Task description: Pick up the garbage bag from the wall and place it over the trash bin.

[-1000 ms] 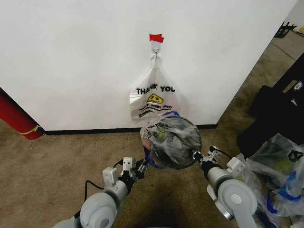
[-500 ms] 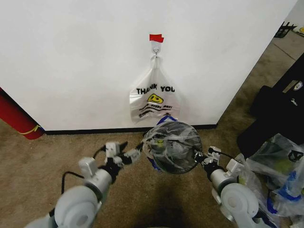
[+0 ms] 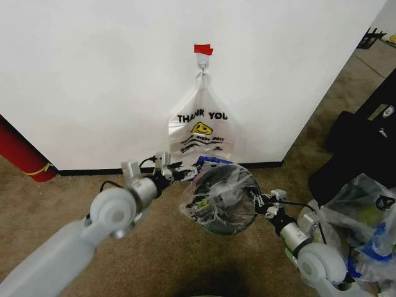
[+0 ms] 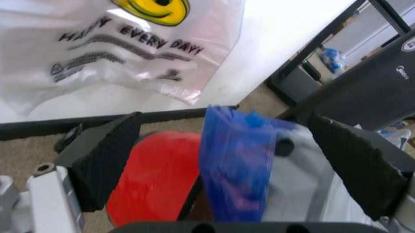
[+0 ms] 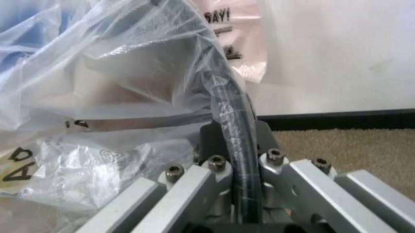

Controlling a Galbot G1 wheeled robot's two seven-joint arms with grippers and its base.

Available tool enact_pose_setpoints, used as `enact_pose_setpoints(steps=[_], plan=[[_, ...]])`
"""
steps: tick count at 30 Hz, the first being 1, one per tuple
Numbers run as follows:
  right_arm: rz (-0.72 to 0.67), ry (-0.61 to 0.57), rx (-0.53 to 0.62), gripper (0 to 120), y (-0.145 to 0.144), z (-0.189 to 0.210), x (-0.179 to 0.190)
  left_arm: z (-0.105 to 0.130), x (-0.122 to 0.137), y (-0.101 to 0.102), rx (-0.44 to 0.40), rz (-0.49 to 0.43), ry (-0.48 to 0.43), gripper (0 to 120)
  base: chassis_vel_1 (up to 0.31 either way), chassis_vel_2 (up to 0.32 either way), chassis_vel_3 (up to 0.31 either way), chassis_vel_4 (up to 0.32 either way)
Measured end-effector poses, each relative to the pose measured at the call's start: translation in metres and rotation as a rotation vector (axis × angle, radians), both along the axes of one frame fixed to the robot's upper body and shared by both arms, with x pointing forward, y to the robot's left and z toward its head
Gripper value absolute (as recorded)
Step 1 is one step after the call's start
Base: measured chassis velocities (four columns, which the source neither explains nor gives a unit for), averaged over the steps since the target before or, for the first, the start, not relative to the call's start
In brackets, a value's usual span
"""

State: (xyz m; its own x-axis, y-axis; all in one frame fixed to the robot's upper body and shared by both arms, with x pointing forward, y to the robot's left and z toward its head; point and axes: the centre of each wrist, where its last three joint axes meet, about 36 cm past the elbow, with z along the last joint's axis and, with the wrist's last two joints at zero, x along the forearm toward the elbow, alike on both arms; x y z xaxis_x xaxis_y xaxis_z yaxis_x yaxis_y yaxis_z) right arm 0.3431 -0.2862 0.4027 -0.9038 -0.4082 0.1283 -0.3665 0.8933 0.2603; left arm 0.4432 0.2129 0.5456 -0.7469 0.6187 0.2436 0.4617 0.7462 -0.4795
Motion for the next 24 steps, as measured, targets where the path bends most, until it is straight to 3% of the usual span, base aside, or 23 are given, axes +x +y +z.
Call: enact_pose_setpoints(steps=[13,18,20,24], plan=[[0.0,0.0,0.016,0,-0.002,0.002,0.001,-0.007,0.018,0.001,0.055,-0.073,0.002,99,0.0,0.0,0.0,0.0],[-0.007,0.003,0.021,0,-0.002,0.004,0.002,-0.014,0.022,0.0,0.076,-0.072,-0.003,80,0.0,0.0,0.0,0.0],[-0.008,0.003,0.021,0,-0.002,0.004,0.002,-0.014,0.023,0.0,0.076,-0.072,-0.003,79,0.0,0.0,0.0,0.0],[-0.01,0.01,0.023,0,0.0,0.004,0.002,-0.018,0.023,-0.002,0.088,-0.076,-0.003,60,0.0,0.0,0.0,0.0]])
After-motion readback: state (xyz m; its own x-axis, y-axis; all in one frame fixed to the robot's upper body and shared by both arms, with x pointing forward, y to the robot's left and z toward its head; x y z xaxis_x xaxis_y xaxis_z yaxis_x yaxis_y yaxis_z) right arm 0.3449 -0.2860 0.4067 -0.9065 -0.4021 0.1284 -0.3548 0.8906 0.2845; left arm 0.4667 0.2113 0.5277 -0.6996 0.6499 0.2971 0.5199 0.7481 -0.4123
